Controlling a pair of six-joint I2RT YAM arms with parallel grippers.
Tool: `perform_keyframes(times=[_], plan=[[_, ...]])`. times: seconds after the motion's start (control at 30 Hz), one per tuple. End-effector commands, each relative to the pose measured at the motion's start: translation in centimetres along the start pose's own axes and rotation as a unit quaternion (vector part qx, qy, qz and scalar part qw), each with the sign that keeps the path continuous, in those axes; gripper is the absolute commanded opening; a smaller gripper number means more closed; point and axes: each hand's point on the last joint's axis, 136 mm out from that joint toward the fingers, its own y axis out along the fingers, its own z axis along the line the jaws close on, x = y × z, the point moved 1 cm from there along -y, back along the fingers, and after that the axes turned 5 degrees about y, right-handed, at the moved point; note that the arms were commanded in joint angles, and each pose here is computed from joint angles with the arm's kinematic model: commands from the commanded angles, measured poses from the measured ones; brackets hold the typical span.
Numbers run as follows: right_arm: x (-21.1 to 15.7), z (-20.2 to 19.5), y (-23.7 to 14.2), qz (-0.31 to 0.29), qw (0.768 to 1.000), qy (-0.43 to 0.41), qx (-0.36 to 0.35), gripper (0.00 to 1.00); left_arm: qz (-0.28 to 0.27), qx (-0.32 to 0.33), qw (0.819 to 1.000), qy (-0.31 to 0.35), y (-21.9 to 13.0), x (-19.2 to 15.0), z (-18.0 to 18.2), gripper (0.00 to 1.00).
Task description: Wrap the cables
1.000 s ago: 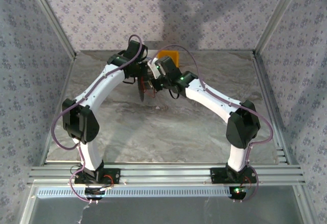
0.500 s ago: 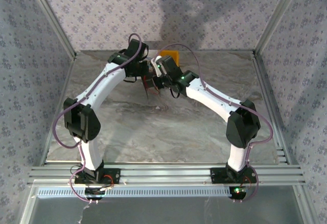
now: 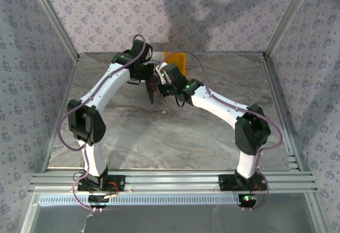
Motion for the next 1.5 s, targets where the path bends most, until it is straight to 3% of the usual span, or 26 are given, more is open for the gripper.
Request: perform_keyframes(times=[0.0,0.13,0.33,0.47,0.63,0.87,1.13,1.47], plan=[[-1.6,1.7,-0.5,0.021,0.998,-0.029,0.045,0.0,-0.049,-0.068,0.995,0.048,-2.2,2.7,-3.1,0.0],[-0.8,2.9,-2.1,-0.009,0.994,-0.047,0.099,0.0,-0.043,-0.067,0.995,0.055,-1.9,2.6,-3.1,0.0],[1.7,3.7,-8.2,-0.05,0.962,-0.093,0.253,0.43,-0.039,-0.062,0.993,0.091,-2.4,2.5,-3.3,0.0],[3.0,3.0,-12.6,-0.062,0.931,-0.123,0.337,0.53,-0.038,-0.056,0.988,0.136,-3.1,2.3,-3.9,0.0],[4.4,-0.1,-15.1,-0.074,0.917,-0.118,0.373,0.51,-0.031,-0.056,0.979,0.195,-3.9,1.4,-5.2,0.0],[5.2,-2.4,-14.2,-0.037,0.908,-0.099,0.405,0.51,-0.014,-0.084,0.965,0.25,-4.5,0.2,-7.2,0.0],[4.6,-1.7,-11.6,0.013,0.906,-0.09,0.413,0.43,0.004,-0.105,0.962,0.253,-4.8,0.0,-8.2,0.0],[3.9,-1.2,-10.6,0.02,0.91,-0.096,0.402,0.41,0.017,-0.121,0.961,0.25,-4.8,0.1,-9.0,0.0]])
